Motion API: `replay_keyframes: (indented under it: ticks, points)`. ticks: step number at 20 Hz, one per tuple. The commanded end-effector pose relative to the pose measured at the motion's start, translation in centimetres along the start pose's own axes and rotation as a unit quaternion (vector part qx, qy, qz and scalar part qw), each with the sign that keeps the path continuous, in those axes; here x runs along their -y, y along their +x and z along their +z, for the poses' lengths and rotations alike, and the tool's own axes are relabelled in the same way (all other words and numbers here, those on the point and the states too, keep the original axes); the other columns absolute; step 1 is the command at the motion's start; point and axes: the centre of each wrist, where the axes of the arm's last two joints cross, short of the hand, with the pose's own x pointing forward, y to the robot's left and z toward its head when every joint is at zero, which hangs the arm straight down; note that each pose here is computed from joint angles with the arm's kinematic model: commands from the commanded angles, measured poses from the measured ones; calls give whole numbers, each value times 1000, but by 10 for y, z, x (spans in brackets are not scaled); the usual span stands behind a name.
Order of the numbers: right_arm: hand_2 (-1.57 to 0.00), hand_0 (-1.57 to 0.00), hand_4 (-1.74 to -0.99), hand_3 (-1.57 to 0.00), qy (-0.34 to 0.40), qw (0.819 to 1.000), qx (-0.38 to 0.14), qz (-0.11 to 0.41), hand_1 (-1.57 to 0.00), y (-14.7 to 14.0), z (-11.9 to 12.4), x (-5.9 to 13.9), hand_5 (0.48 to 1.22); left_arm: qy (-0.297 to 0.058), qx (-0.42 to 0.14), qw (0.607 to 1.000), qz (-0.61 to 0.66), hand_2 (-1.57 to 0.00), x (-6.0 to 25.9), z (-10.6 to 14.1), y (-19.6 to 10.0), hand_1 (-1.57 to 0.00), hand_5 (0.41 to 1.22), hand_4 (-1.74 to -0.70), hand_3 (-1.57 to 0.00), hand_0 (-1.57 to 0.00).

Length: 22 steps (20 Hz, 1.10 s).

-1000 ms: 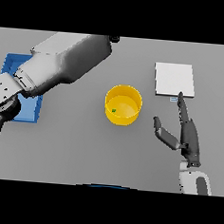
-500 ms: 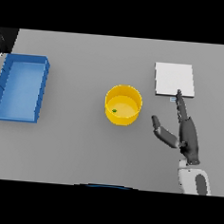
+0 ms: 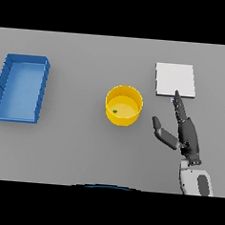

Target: Pick up the red beaker and tilt it to pour out 1 green nut into yellow bowl. Pick up the yellow bowl and place it on the metallic measuring scale.

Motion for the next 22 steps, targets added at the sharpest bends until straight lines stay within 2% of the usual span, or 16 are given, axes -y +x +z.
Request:
replay_keyframes:
  ticks: [1, 3, 6, 9, 11, 15, 17, 19, 20, 21, 22]
  points:
    - [1, 1, -1168, 1, -1, 1000, 4, 6, 1, -1, -2, -1, 680, -2, 0, 1000, 20, -1571, 4, 0, -9, -1571, 1221, -1741, -1518, -1571]
    - [1, 1, -1188, 1, 1, 1000, 5, 14, 1, -2, -1, 3, 696, -10, -40, 998, 42, -1571, 15, 2, -32, -1571, 1221, -1741, -1462, -1571]
    - [1, 1, -1194, 1, 0, 1000, 7, 17, 1, -1, -3, 1, 703, -21, -67, 994, 87, -1571, 37, 15, -59, -1571, 1221, -1741, -1374, -1571]
    - [1, 1, -1207, 1, 2, 1000, 4, 20, 1, -2, -3, 2, 708, -18, -92, 989, 118, -1571, 51, 36, -86, -1571, 1221, -1741, -1376, -1571]
    - [1, 1, -1202, 1, 2, 1000, -6, 21, 1, -7, 0, 1, 699, -22, -105, 985, 136, -1571, 60, 51, -96, -1571, 1221, -1741, -1389, -1571]
    - [1, 1, -1186, 1, -2, 1000, 3, 17, 1, -4, -1, 2, 687, -36, -138, 979, 145, -1571, 77, 75, -113, -1571, 1221, -1741, -1383, -1571]
    - [1, 1, -1170, 1, 1, 1000, 0, 12, 1, -5, -3, 2, 683, -47, -144, 977, 149, -1571, 82, 85, -115, -1571, 1076, -1741, -1384, -1571]
    - [1, 1, -1168, 1, -1, 1000, 5, 15, 1, -2, -3, 3, 679, -79, -156, 974, 146, -1571, 84, 91, -120, -1571, 955, -1735, -1366, -1571]
    - [1, 1, -1165, 1, -2, 1000, 1, 12, 1, -3, -5, 1, 678, -98, -153, 974, 136, -1571, 85, 95, -122, -1571, 888, -1661, -1407, -1571]
    - [1, 1, -1165, 1, -1, 1000, -1, 14, 1, -3, -4, 1, 675, -112, -137, 975, 135, -1571, 85, 100, -121, -1571, 827, -1493, -1368, -1571]
    - [1, 1, -1163, 1, 0, 1000, 1, 17, 1, -4, -3, 0, 671, -128, -117, 978, 115, -1489, 79, 102, -120, -1545, 774, -1311, -1238, -1571]
